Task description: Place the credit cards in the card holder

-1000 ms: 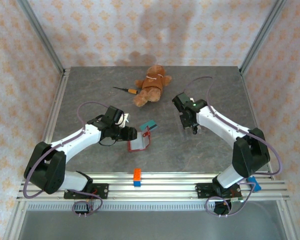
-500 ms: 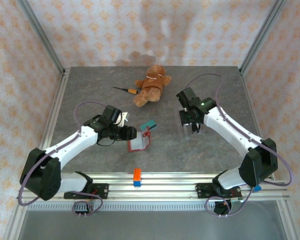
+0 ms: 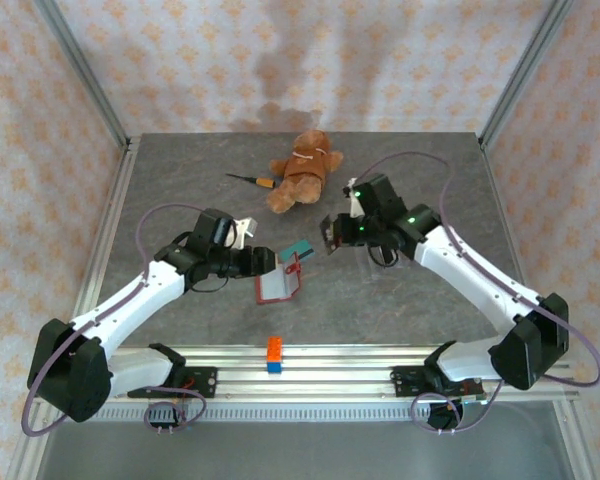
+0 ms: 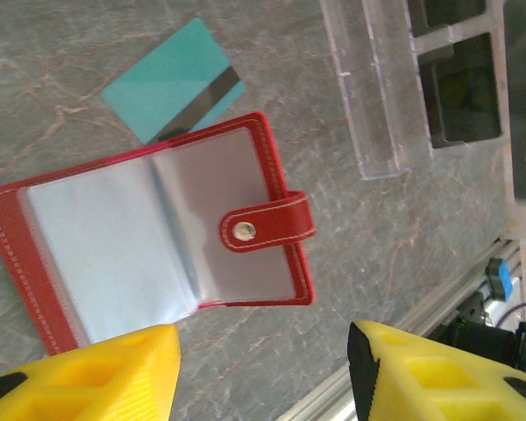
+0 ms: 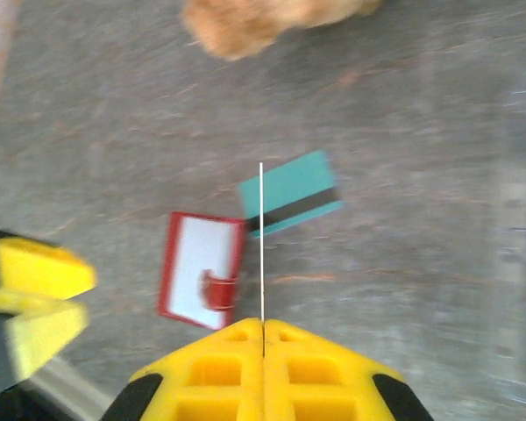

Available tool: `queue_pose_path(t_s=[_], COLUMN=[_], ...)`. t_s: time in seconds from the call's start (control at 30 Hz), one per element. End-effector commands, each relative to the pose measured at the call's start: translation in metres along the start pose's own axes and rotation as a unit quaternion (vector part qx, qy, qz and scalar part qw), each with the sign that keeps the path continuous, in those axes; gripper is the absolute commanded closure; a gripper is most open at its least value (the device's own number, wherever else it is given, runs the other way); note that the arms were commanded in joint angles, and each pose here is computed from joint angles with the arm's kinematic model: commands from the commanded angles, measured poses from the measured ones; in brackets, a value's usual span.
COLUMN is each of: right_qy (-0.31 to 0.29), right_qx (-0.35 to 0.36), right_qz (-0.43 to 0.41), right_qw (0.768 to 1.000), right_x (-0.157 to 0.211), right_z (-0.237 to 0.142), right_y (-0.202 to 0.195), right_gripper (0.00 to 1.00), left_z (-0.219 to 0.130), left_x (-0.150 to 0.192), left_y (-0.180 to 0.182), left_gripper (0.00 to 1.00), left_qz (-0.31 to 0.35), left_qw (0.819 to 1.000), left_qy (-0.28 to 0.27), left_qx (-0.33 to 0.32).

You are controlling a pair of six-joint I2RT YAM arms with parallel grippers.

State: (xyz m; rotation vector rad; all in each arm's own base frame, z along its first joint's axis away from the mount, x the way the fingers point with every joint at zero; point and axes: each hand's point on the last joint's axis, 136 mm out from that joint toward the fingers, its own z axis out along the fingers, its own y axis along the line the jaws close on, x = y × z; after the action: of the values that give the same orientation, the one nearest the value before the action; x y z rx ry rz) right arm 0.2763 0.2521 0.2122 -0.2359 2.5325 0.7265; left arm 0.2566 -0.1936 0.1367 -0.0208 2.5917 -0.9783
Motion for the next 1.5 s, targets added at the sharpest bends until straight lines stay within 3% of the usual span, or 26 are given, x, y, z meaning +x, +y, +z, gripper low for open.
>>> queue_pose_path(t_s=[0.0, 0.2, 0.4, 0.6, 0.8, 1.2, 1.47], right_qy=[-0.004, 0.028, 0.044, 0.080, 0.083, 0.117, 0.107], right_qx=[-0.073, -0.059, 0.036, 0.023, 0.030, -0.034, -0.057], right_qz=[0.017, -0.012, -0.033, -0.008, -0.005, 0.061, 0.075], right_qw=[0.997, 0.998, 0.998, 0.997, 0.996, 0.991, 0.990], right_x=[0.005, 0.025, 0.036, 0.062, 0.069, 0.087, 0.081], right_z=[0.024, 0.069, 0.095, 0.120, 0.120, 0.122, 0.113], right_y=[0.046, 0.070, 0.034, 0.026, 0.015, -0.002, -0.002], right_gripper=[1.00, 1.00, 1.00, 1.00, 1.00, 1.00, 1.00], left_z=[0.000, 0.018, 0.032, 0.042, 0.047, 0.056, 0.056], left_x=[0.011, 0.026, 0.028, 0.031, 0.040, 0.044, 0.048], left_y=[0.026, 0.053, 0.069, 0.076, 0.101, 0.109, 0.121], left_gripper=[0.46, 0.53, 0.62, 0.69, 0.73, 0.80, 0.88], left_qz=[-0.017, -0.032, -0.035, -0.037, -0.033, -0.032, -0.024], left_qw=[0.999, 0.996, 0.994, 0.993, 0.985, 0.983, 0.976], left_qy=[0.008, 0.035, 0.037, 0.046, 0.063, 0.078, 0.095], left_qx=[-0.048, -0.081, -0.098, -0.103, -0.154, -0.163, -0.193])
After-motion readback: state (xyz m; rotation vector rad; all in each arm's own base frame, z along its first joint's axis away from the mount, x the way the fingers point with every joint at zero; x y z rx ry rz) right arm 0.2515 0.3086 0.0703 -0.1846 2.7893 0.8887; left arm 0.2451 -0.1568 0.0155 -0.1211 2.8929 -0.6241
